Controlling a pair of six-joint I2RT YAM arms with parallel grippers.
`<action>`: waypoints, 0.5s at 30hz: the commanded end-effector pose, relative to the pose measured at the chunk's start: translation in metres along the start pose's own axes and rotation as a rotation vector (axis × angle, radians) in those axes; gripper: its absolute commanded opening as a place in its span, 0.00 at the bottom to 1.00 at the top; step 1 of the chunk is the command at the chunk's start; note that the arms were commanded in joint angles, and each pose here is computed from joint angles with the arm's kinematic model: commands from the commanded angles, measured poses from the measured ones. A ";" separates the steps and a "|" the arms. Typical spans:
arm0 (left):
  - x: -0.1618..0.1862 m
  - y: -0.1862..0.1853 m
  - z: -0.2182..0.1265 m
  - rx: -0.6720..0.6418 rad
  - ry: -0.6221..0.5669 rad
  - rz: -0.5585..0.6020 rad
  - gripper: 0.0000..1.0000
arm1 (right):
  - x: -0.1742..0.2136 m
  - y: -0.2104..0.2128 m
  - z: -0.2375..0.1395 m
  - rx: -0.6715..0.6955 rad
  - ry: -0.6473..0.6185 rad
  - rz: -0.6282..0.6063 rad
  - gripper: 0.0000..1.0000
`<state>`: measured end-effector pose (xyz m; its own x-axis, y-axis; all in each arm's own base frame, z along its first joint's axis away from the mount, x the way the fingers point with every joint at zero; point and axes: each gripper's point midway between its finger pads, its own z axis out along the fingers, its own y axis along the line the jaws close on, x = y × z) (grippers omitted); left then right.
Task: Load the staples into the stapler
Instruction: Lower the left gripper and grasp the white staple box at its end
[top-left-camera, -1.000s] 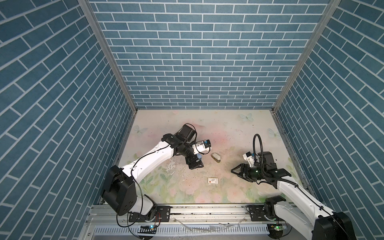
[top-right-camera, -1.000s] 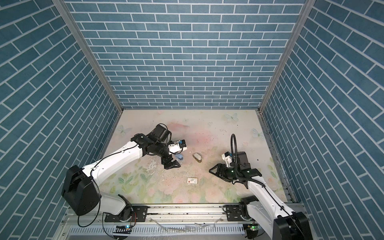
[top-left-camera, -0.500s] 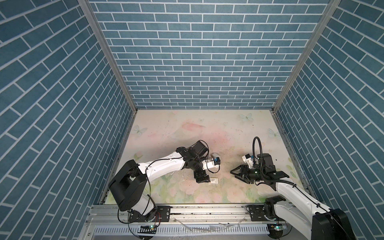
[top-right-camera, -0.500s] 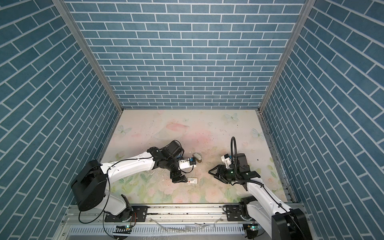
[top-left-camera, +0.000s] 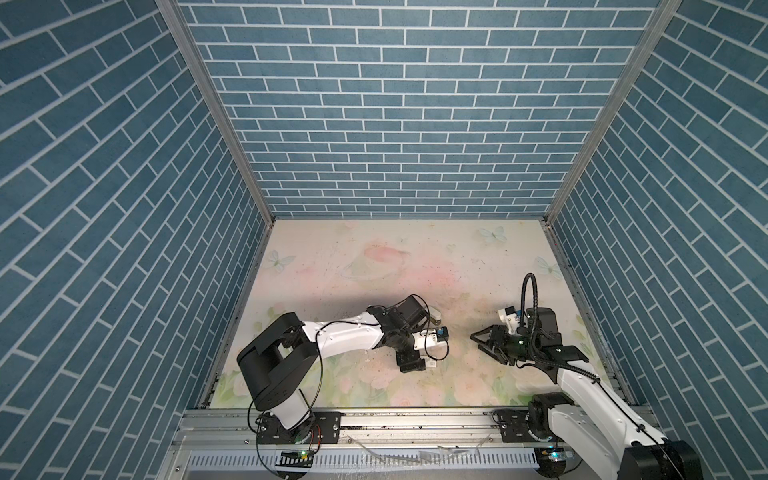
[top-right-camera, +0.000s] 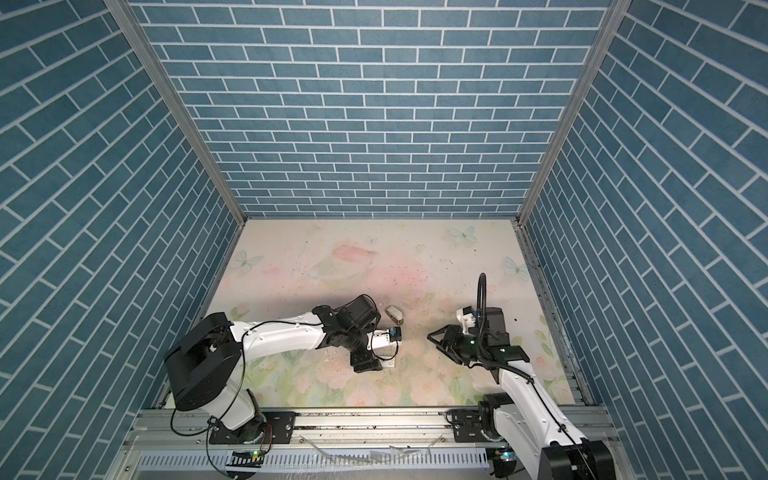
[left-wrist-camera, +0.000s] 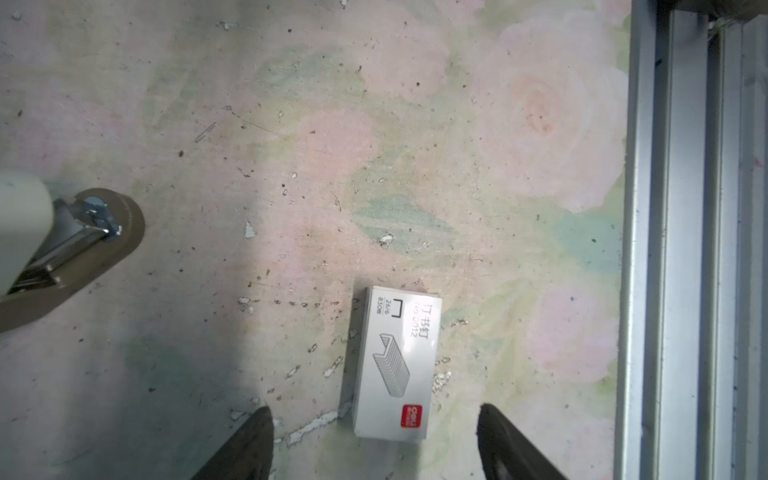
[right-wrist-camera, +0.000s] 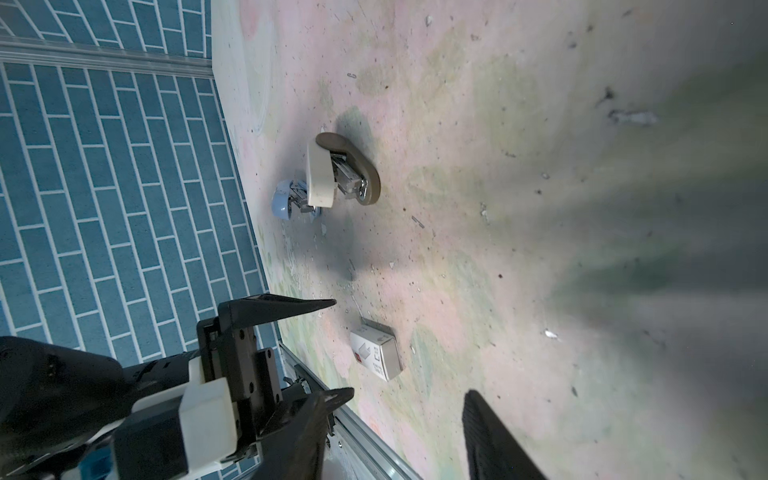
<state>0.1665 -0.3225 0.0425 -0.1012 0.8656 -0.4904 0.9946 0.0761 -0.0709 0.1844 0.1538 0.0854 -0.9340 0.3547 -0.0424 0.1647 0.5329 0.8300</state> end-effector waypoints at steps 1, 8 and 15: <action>0.004 0.001 0.009 -0.018 0.017 0.009 0.76 | 0.007 -0.006 -0.003 0.011 0.018 0.032 0.55; 0.007 -0.004 0.016 -0.013 0.031 0.021 0.70 | 0.007 -0.006 -0.003 0.006 0.017 0.029 0.55; 0.008 -0.003 0.019 -0.021 0.034 0.026 0.71 | 0.009 -0.007 -0.003 0.004 0.012 0.027 0.55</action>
<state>0.1648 -0.3256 0.0300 -0.0764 0.8750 -0.4781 0.9971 0.0675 -0.0359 0.1792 0.1510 0.0844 -0.9313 0.3635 -0.0249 0.1845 0.5292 0.8282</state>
